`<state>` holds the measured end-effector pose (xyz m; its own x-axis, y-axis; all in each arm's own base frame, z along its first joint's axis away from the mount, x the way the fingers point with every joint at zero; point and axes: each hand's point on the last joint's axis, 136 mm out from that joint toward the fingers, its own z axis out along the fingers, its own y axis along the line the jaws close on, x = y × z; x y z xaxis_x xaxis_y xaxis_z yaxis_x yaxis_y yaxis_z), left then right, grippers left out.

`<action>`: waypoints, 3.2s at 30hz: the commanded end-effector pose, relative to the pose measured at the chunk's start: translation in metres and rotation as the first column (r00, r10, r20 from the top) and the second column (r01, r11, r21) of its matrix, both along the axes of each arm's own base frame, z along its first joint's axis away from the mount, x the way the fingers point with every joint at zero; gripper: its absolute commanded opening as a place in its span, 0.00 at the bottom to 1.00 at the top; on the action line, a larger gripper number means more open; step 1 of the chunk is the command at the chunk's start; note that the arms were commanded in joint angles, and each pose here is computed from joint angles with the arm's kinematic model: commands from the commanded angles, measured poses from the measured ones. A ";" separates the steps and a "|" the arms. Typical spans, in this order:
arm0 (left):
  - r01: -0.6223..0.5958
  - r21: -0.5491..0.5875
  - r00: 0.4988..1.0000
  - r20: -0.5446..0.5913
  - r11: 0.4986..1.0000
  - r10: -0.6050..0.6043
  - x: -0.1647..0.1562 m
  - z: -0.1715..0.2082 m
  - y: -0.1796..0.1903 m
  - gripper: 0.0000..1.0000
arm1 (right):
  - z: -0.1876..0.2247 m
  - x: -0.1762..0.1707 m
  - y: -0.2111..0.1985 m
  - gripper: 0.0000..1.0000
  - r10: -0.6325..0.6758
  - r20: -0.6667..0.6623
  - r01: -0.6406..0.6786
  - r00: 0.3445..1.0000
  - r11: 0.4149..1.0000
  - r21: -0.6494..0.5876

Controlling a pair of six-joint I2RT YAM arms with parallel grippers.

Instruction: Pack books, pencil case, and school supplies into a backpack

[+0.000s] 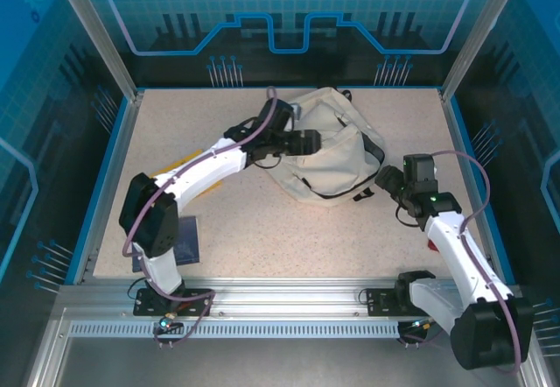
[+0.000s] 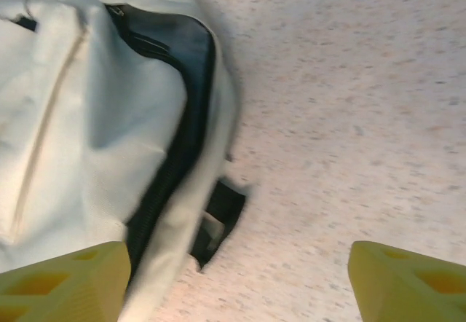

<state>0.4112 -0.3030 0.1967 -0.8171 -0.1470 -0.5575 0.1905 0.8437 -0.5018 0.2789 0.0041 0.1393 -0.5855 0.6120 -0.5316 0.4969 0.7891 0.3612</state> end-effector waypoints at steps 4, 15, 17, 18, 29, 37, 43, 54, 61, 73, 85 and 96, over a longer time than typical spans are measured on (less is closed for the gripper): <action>-0.375 0.166 0.905 -0.146 0.912 0.399 0.018 -0.060 0.136 0.98 | 0.019 -0.008 0.015 0.96 0.167 -0.016 -0.168 0.986 0.985 -0.033; -0.549 0.375 0.727 -0.226 0.747 0.648 0.030 -0.121 0.254 0.99 | 0.042 0.011 0.059 1.00 0.299 0.084 -0.305 0.951 0.949 0.074; -0.550 0.402 0.705 -0.247 0.733 0.665 0.032 -0.132 0.260 0.99 | 0.042 0.011 0.061 1.00 0.300 0.087 -0.307 0.950 0.948 0.081; -0.549 0.414 0.693 -0.260 0.726 0.672 0.033 -0.136 0.263 0.99 | 0.043 0.011 0.062 1.00 0.302 0.087 -0.309 0.949 0.947 0.085; -0.487 0.510 0.663 -0.312 0.709 0.680 0.030 -0.175 0.268 0.99 | 0.043 0.009 0.066 0.99 0.310 0.082 -0.317 0.947 0.943 0.100; -0.381 0.427 0.718 -0.423 0.820 0.553 0.015 -0.190 0.221 0.95 | 0.042 0.009 0.066 0.99 0.304 0.075 -0.311 0.950 0.945 0.103; -0.266 0.336 0.777 -0.479 0.903 0.407 -0.019 -0.188 0.159 0.92 | 0.039 0.011 0.066 0.99 0.285 0.070 -0.292 0.956 0.950 0.111; -0.166 0.177 0.748 -0.619 0.970 0.241 -0.143 -0.190 0.081 0.89 | 0.035 0.021 0.079 0.98 0.313 0.050 -0.317 0.948 0.941 0.121; -0.145 0.074 0.780 -0.604 0.987 0.160 -0.169 -0.150 0.063 0.88 | 0.033 0.033 0.105 0.97 0.366 0.035 -0.368 0.930 0.923 0.114; -0.282 0.221 0.870 -0.352 0.934 0.346 -0.095 -0.111 0.159 0.70 | 0.004 0.042 0.235 0.89 0.647 -0.054 -0.640 0.761 0.761 0.109; -0.239 0.230 0.792 -0.517 0.943 0.326 -0.108 -0.177 0.156 0.34 | -0.046 0.037 0.323 0.59 0.816 -0.151 -0.784 0.558 0.578 0.225; -0.116 0.159 0.783 -0.593 0.980 0.189 -0.173 -0.167 0.136 0.36 | -0.086 0.026 0.329 0.55 0.841 -0.254 -0.803 0.478 0.536 0.261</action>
<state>0.2761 -0.1703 0.0301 -0.9486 -0.3056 -0.0821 -0.2514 0.8854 -0.3911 0.3191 0.3229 0.0576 -0.9647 -0.1346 -0.2263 -0.2197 0.8852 0.4101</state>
